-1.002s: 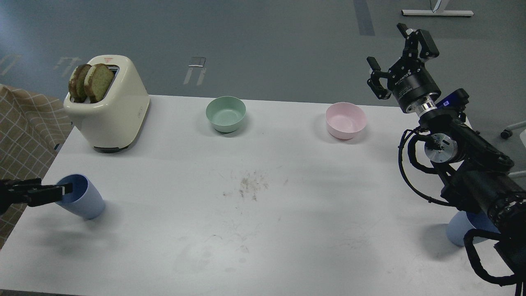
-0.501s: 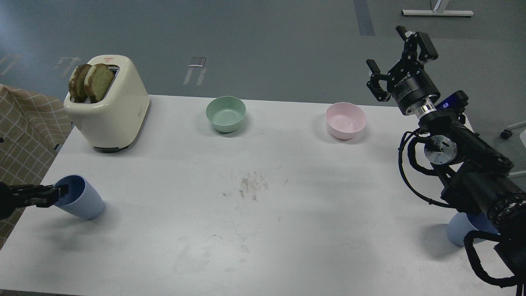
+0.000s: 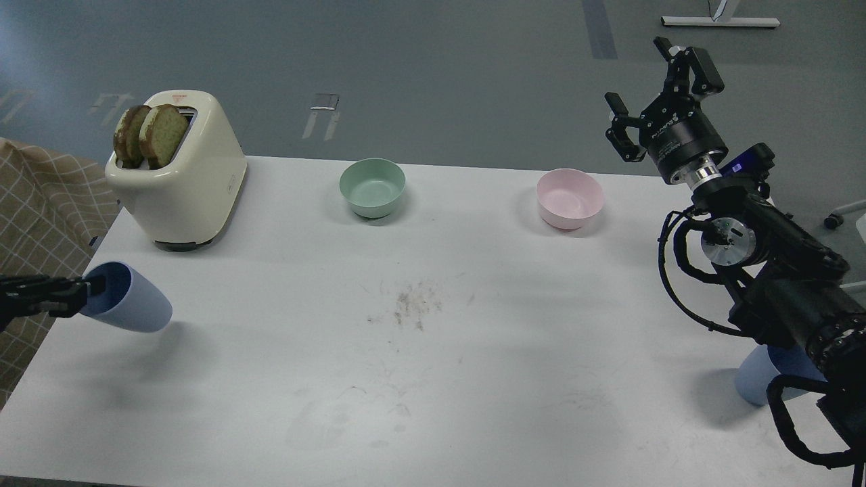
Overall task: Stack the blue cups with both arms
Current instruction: 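Lift the blue cup with the left gripper and carry it to table center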
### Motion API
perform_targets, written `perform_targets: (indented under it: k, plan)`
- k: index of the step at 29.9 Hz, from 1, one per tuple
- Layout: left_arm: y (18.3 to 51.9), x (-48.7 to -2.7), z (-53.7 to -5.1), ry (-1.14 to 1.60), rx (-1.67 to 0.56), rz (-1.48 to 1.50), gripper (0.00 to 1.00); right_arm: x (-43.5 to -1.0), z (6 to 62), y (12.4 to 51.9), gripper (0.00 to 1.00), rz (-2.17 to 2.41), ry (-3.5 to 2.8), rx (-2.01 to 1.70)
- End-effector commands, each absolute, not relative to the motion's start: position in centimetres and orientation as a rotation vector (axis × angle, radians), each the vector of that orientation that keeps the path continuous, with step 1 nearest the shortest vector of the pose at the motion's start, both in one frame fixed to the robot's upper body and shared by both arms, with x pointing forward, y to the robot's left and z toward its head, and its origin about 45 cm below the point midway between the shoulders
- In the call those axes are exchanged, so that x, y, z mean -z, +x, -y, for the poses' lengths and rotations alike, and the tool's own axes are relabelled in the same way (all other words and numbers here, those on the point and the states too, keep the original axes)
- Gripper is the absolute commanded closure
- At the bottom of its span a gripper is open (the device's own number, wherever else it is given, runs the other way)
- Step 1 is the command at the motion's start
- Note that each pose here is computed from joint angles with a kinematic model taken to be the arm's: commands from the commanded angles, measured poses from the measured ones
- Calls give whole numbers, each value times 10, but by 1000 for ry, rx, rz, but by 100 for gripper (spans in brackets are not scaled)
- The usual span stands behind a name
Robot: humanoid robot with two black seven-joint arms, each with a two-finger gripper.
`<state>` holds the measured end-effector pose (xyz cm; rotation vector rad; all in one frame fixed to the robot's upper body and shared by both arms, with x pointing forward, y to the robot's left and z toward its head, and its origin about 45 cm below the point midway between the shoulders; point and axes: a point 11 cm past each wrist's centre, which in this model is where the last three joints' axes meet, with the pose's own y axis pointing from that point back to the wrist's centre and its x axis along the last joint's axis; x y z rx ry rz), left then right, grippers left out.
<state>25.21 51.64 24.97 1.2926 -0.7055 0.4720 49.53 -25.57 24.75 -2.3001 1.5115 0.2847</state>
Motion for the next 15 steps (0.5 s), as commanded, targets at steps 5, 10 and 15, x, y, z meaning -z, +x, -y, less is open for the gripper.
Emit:
perform_targets:
  k: [5, 10, 15]
  plan:
    - [306, -338, -452, 1187, -393, 986, 100, -305, 245, 514, 0, -1434, -2314, -151]
    - [341, -354, -385, 1066, -272, 1042, 100, -343, 225, 524, 0, -1370, -2383, -38]
    - [357, -348, -334, 973, -179, 1085, 100, -386, 205, 530, 0, -1300, -2431, 84]
